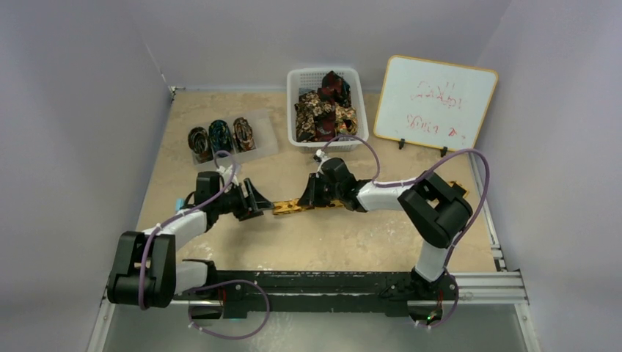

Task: Roll the ties
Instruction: Roll the tie at the center of the board.

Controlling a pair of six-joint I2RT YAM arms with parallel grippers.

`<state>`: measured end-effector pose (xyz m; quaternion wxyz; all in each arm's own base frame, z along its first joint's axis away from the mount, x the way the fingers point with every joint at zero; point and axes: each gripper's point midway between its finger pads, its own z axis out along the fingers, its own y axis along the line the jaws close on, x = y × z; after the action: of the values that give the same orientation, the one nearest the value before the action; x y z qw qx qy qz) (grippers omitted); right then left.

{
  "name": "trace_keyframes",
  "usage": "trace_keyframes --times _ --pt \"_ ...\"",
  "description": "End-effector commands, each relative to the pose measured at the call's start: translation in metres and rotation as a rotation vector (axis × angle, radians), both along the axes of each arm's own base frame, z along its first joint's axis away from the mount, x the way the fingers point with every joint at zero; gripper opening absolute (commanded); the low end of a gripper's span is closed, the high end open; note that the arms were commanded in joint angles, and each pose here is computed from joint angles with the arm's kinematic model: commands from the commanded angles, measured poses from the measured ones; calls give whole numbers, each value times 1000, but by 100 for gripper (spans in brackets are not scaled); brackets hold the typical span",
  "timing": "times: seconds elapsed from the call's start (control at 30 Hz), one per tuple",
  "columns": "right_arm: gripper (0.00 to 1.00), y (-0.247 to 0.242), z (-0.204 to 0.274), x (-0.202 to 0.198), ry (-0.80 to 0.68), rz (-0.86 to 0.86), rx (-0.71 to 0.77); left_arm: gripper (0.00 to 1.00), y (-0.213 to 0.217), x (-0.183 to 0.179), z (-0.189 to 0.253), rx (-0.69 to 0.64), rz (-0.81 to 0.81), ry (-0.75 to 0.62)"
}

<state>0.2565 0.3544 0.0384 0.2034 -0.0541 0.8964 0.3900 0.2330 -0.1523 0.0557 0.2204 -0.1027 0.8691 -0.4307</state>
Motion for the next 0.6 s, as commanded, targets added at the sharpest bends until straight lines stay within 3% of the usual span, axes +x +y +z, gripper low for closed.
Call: trace_keyframes --times 0.0,0.57 --pt "10 -5 -2 10 -25 -23 -7 61 -5 4 5 -42 -33 -56" --pt "7 -15 -39 5 18 27 -43 59 -12 9 -3 -100 -55 -82"
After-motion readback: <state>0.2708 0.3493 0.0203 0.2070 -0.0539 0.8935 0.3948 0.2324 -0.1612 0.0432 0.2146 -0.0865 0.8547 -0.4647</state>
